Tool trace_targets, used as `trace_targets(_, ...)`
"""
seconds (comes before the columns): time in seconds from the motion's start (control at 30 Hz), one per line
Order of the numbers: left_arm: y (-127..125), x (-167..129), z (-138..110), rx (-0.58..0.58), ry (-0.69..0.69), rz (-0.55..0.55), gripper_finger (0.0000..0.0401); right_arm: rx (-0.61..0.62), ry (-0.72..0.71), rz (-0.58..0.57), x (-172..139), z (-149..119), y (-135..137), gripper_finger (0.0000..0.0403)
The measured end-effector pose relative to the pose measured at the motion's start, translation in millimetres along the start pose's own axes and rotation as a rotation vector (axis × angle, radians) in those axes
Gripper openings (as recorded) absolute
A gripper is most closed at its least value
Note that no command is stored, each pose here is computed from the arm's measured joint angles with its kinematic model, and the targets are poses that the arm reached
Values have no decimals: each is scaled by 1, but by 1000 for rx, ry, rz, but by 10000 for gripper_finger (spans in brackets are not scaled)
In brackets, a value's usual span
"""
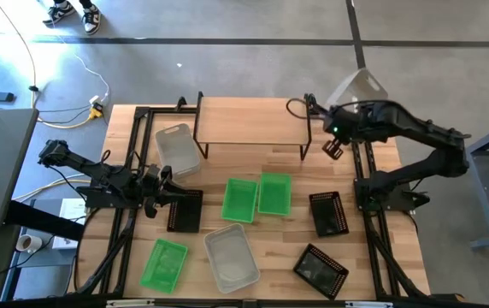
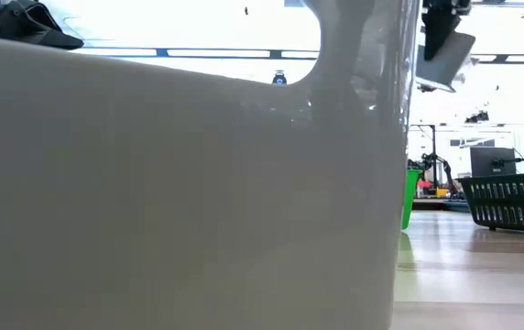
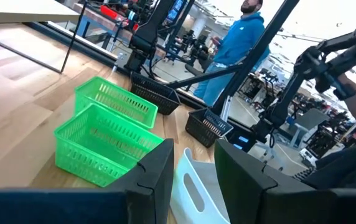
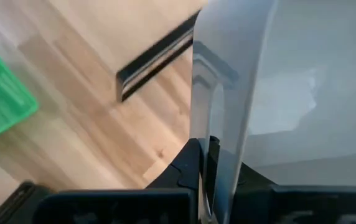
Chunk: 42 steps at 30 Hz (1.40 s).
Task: Stack baskets on shelf by color
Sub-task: Put the top right gray bin on the shelf
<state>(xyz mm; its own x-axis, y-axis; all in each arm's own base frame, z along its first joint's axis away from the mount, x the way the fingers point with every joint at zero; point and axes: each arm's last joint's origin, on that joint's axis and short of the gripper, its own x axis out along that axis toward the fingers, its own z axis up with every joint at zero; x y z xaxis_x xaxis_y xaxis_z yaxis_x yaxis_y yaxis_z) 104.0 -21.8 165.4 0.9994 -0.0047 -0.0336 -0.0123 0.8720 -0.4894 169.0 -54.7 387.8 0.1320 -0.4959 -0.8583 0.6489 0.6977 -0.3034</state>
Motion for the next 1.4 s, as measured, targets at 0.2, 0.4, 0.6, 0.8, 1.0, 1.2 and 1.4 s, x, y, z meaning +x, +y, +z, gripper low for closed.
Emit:
trace_targets(0.2,1,0,0,-3,-15,25,106,-85,-48,-7,-12,29,-7,0)
trace_targets(0.4,1,0,1,-3,-20,36,106,-194,-41,19,-9,60,-3,0)
trace_targets(0.6,1,0,1,-2,-20,37,106,-337,11,56,7,76,11,0)
trace_targets(0.8,1,0,1,-1,-20,37,106,-462,90,123,30,88,30,0)
trace_targets(1.0,1,0,1,-1,-20,36,106,-579,147,175,49,95,53,0)
trace_targets(1.2,1,0,1,0,-20,37,106,-629,180,223,58,97,70,0)
trace_targets(1.4,1,0,1,0,-20,37,106,-634,173,245,60,98,77,0)
